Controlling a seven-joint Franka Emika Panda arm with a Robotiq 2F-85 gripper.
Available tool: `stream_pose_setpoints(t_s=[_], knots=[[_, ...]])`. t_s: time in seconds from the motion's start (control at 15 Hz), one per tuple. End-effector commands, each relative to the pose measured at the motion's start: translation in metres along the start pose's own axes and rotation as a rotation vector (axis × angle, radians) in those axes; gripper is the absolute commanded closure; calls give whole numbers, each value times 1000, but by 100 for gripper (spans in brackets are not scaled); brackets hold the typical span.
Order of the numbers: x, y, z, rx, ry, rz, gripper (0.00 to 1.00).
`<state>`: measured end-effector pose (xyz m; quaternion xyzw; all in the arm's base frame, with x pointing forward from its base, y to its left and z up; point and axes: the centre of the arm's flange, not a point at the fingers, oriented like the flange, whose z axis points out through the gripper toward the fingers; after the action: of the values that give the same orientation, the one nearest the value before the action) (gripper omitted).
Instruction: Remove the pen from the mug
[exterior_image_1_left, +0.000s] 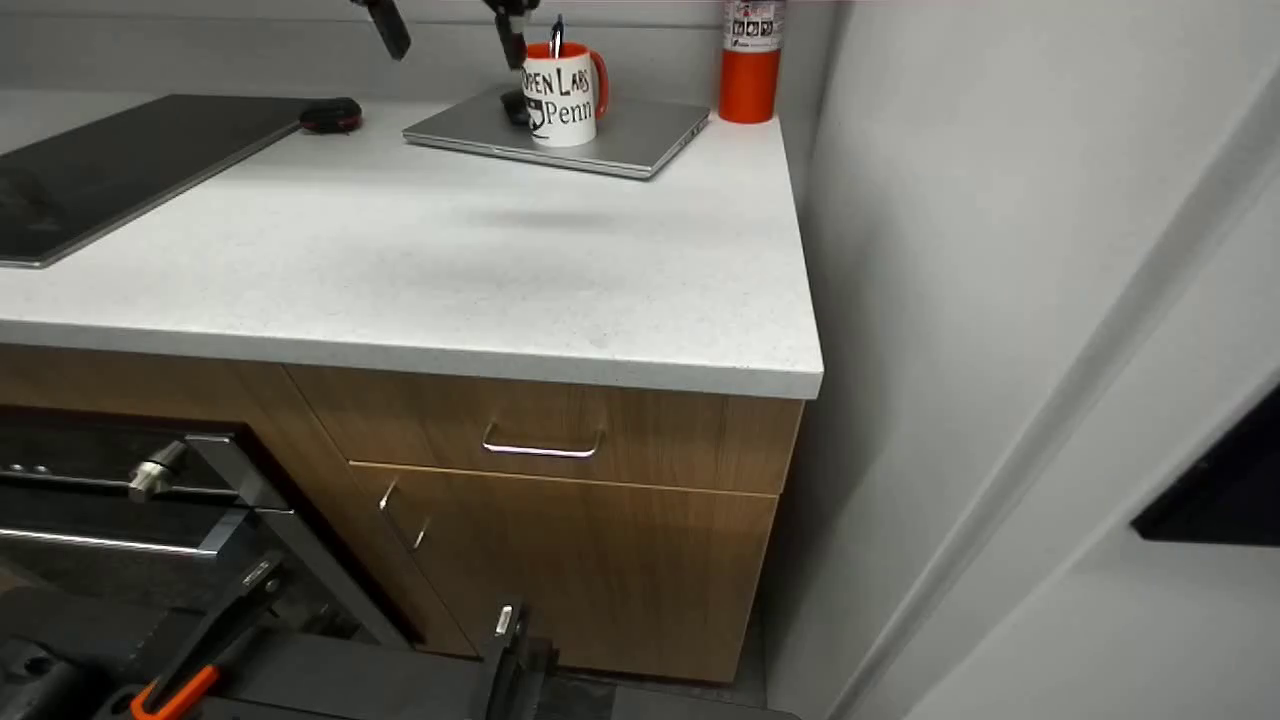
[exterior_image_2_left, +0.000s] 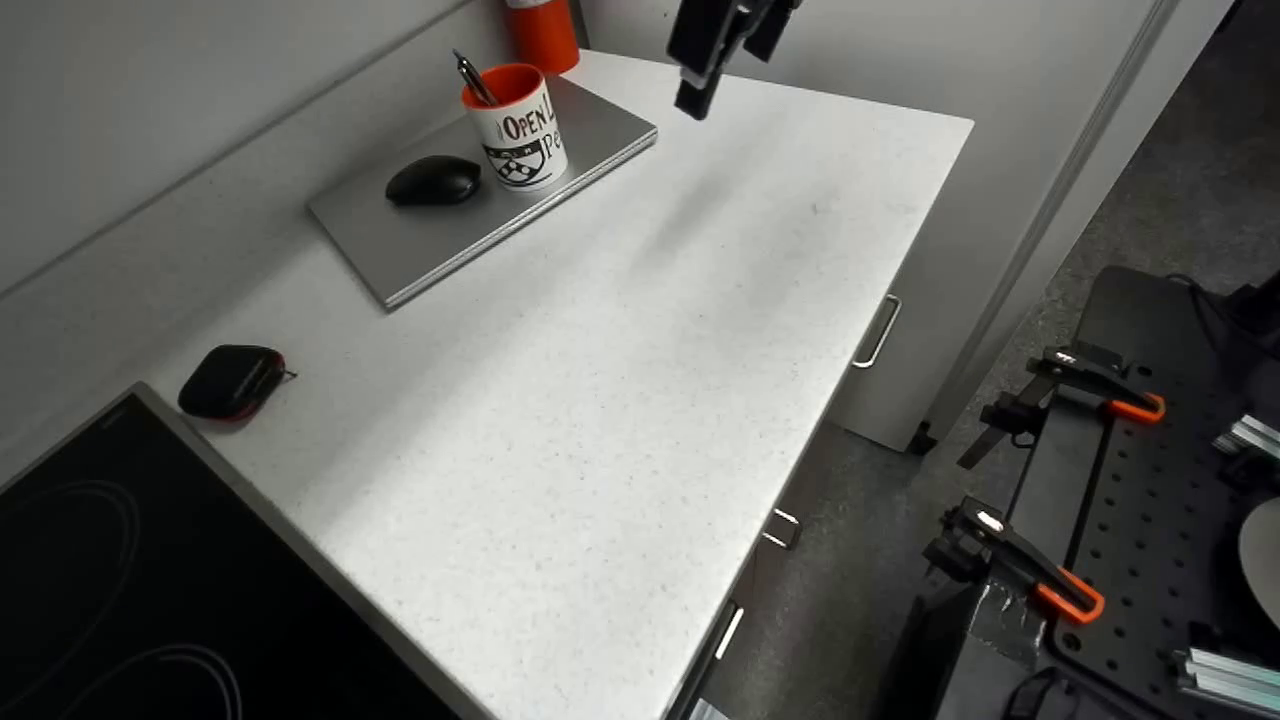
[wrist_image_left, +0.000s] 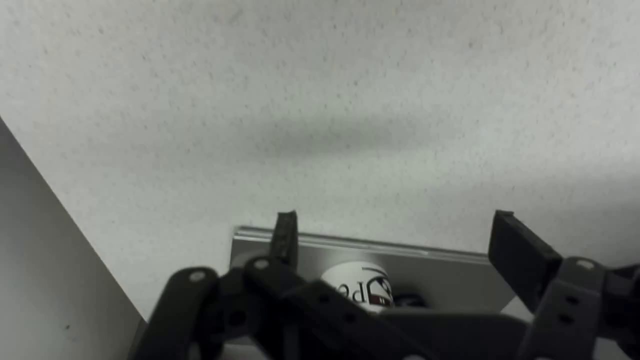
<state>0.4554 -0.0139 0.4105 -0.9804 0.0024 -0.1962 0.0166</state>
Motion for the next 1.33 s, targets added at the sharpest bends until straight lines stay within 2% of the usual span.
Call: stream_pose_setpoints(t_s=[0.0,0.2,0.33,0.4,0.53,0.8,0.93,1.27], knots=[[54,-18,27,19,126,33,0],[88,-30,37,3,202,51,0],[99,-32,38,31,208,63,0],[73,-28,31,12,179,33,0],[85,-31,36,14,184,34,0],[88,-31,37,15,186,35,0],[107,-30,52,0,231,50,0],[155,-31,66,25,317,63,0]])
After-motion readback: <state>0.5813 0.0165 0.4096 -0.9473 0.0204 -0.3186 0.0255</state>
